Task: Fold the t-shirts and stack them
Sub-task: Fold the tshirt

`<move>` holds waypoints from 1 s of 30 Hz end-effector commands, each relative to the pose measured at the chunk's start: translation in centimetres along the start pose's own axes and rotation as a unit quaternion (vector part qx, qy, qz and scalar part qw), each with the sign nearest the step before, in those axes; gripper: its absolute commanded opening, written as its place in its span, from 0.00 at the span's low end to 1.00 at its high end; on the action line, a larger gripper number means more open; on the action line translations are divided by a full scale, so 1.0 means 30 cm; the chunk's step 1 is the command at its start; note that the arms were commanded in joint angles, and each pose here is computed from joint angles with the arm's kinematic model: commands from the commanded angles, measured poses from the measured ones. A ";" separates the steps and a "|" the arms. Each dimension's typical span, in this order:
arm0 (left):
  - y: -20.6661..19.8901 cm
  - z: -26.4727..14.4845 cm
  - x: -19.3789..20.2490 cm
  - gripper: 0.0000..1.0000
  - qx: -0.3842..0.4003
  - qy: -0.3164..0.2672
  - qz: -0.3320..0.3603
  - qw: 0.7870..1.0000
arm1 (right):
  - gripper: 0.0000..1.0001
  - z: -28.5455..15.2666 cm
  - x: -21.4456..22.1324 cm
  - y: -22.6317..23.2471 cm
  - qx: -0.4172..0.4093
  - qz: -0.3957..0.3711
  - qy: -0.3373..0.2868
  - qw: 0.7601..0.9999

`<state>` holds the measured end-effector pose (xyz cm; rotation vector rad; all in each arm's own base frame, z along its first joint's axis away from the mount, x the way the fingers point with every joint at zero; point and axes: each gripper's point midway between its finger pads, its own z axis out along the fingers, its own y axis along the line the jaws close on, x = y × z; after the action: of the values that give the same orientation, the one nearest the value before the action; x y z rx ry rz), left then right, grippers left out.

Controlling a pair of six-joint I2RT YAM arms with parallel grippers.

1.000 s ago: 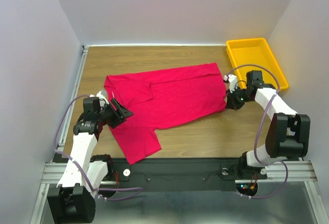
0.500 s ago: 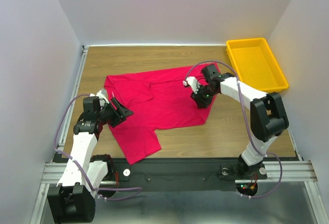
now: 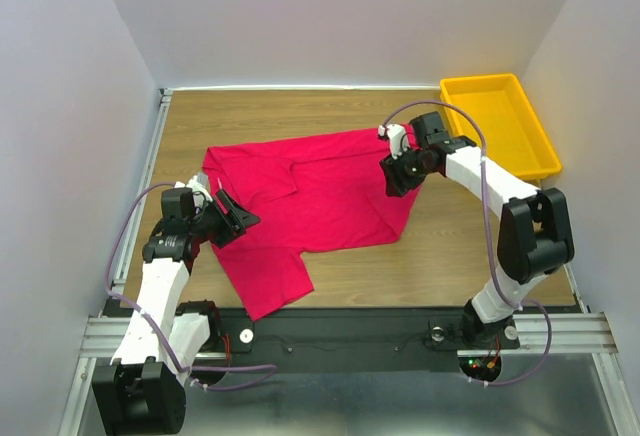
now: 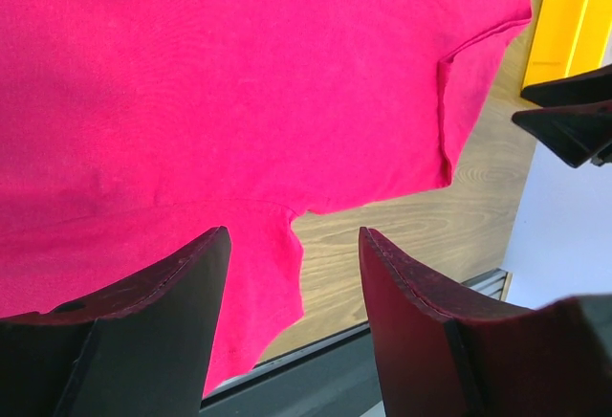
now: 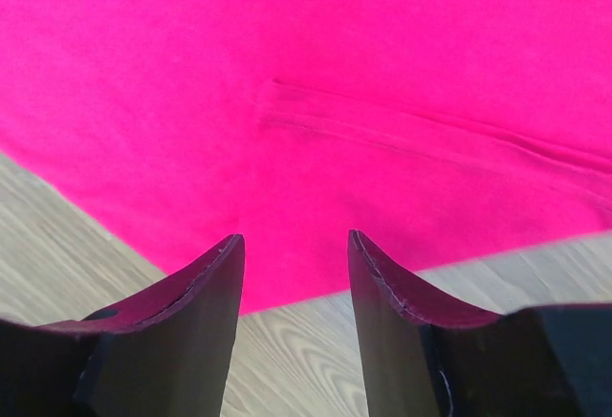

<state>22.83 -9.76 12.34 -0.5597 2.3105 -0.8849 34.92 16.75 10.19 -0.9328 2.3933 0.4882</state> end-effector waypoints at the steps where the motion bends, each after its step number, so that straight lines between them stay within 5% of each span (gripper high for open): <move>1: -0.023 -0.001 -0.008 0.67 0.021 -0.008 0.023 0.999 | 0.54 0.037 -0.068 0.047 -0.057 0.002 -0.034 0.998; 7: -0.020 -0.003 -0.006 0.67 0.019 -0.009 0.022 1.000 | 0.55 0.138 -0.145 0.065 -0.080 0.009 -0.028 0.996; 21: -0.016 0.001 -0.006 0.67 0.017 -0.007 0.021 1.000 | 0.53 0.271 -0.053 0.063 -0.017 0.029 0.030 0.999; 30: -0.014 -0.001 -0.003 0.67 0.016 -0.007 0.021 1.000 | 0.41 0.291 -0.053 0.029 0.038 0.019 0.037 0.998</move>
<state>23.02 -9.74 12.49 -0.5487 2.3003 -0.8838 36.80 22.42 4.05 -0.9119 2.5234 0.4618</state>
